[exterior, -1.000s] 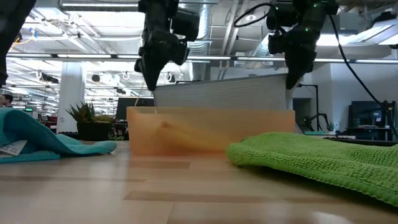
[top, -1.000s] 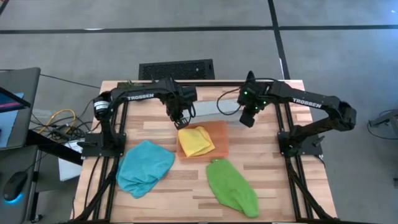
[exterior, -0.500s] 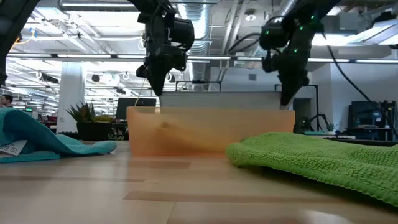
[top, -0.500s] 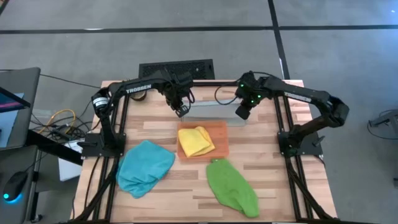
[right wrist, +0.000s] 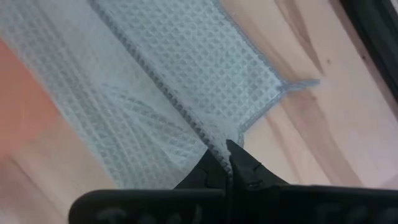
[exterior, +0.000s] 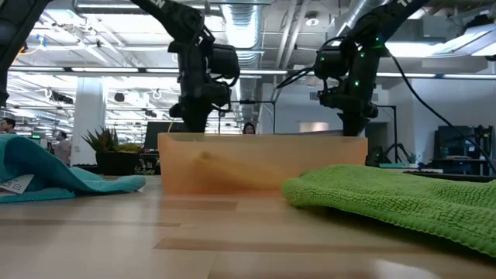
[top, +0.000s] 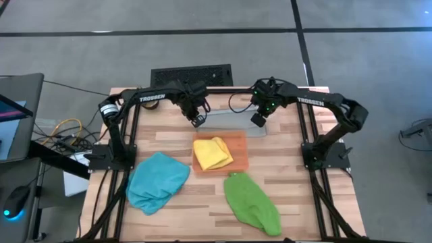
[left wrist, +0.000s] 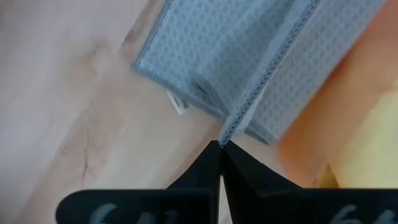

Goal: Sort microfiber towel by color & place in baskets
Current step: Fold the gray towel

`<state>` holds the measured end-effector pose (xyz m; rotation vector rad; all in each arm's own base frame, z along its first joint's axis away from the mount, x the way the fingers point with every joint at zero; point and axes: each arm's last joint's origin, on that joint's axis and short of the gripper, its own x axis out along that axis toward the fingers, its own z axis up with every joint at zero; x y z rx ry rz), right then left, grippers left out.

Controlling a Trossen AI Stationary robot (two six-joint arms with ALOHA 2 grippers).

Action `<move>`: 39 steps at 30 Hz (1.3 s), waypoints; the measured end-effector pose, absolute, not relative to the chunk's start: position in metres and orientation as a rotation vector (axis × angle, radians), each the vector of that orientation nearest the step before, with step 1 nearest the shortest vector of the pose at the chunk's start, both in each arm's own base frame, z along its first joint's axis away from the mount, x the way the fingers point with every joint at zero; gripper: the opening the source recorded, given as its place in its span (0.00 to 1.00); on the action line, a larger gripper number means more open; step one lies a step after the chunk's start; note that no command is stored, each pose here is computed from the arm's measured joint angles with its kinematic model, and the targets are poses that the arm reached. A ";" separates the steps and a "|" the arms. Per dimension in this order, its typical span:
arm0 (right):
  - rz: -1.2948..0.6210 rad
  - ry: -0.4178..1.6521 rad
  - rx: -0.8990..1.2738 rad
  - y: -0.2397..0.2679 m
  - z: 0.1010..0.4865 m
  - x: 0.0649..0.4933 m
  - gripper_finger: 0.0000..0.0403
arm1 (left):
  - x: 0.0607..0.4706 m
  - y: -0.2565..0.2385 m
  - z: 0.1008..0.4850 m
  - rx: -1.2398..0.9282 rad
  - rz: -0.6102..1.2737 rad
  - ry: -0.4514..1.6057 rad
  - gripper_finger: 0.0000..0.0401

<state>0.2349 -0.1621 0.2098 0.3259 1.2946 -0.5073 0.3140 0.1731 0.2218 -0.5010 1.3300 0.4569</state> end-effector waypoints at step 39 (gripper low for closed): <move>-0.059 1.236 -0.013 -0.115 0.247 0.219 0.43 | 0.311 0.167 0.230 -0.341 0.455 1.280 0.42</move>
